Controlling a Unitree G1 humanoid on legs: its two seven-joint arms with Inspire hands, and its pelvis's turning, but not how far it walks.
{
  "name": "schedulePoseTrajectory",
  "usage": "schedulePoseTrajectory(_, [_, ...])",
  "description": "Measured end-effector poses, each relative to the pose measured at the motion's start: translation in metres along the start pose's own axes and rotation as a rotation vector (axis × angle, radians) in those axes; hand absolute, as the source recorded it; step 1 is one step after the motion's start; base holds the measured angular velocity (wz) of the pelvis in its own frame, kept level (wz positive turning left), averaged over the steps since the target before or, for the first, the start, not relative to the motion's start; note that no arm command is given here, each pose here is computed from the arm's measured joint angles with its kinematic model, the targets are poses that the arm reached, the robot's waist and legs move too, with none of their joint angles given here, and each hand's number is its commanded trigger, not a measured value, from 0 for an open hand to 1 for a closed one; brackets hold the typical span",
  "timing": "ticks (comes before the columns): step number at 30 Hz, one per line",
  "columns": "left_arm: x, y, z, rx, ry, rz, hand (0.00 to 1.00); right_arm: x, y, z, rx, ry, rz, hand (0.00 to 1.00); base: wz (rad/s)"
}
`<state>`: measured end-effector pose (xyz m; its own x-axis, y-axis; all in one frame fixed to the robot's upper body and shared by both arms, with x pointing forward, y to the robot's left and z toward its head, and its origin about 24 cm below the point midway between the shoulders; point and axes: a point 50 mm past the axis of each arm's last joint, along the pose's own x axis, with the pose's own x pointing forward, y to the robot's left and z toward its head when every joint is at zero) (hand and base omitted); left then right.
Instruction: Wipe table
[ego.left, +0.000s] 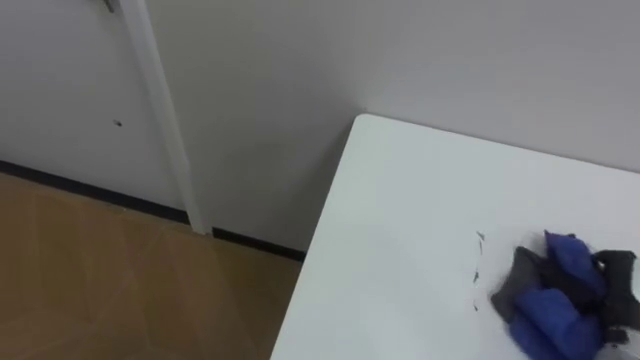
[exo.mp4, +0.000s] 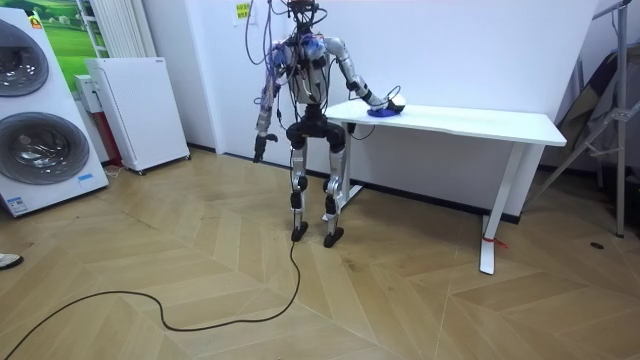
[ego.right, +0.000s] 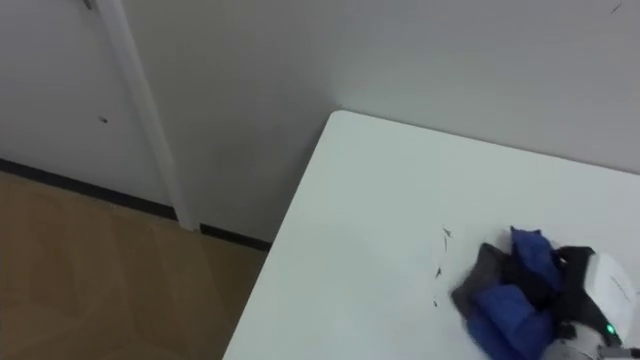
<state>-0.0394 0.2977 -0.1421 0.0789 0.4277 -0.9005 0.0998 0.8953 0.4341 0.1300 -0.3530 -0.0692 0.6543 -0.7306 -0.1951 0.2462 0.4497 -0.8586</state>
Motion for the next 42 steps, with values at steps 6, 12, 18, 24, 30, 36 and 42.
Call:
schedulePoseTrajectory(6, [0.000,0.001,0.003,-0.014,-0.015,0.006,0.00,-0.007,-0.009,-0.021,-0.030,0.066,-0.033,1.00,0.00])
schedulePoseTrajectory(12, [0.001,-0.019,0.026,0.062,-0.079,-0.056,0.00,-0.001,-0.001,0.004,-0.154,-0.020,-0.023,1.00,-0.19])
schedulePoseTrajectory(18, [0.002,-0.034,0.044,0.145,-0.111,-0.107,0.00,-0.010,0.034,0.094,-0.323,-0.420,0.077,1.00,-0.38])
schedulePoseTrajectory(24, [0.002,-0.039,0.051,0.170,-0.121,-0.134,0.00,-0.036,0.068,0.199,-0.380,-0.808,0.185,1.00,0.13])
schedulePoseTrajectory(30, [0.001,-0.037,0.031,0.180,-0.056,-0.151,0.00,-0.031,0.065,0.207,-0.357,-0.823,0.195,1.00,0.43])
schedulePoseTrajectory(36, [0.000,-0.032,0.027,0.176,-0.053,-0.129,0.00,-0.013,0.054,0.134,-0.201,-0.552,0.151,1.00,0.32])
schedulePoseTrajectory(42, [0.001,-0.018,0.021,0.106,-0.047,-0.054,0.00,0.000,0.017,0.040,-0.077,-0.167,-0.011,1.00,-0.11])
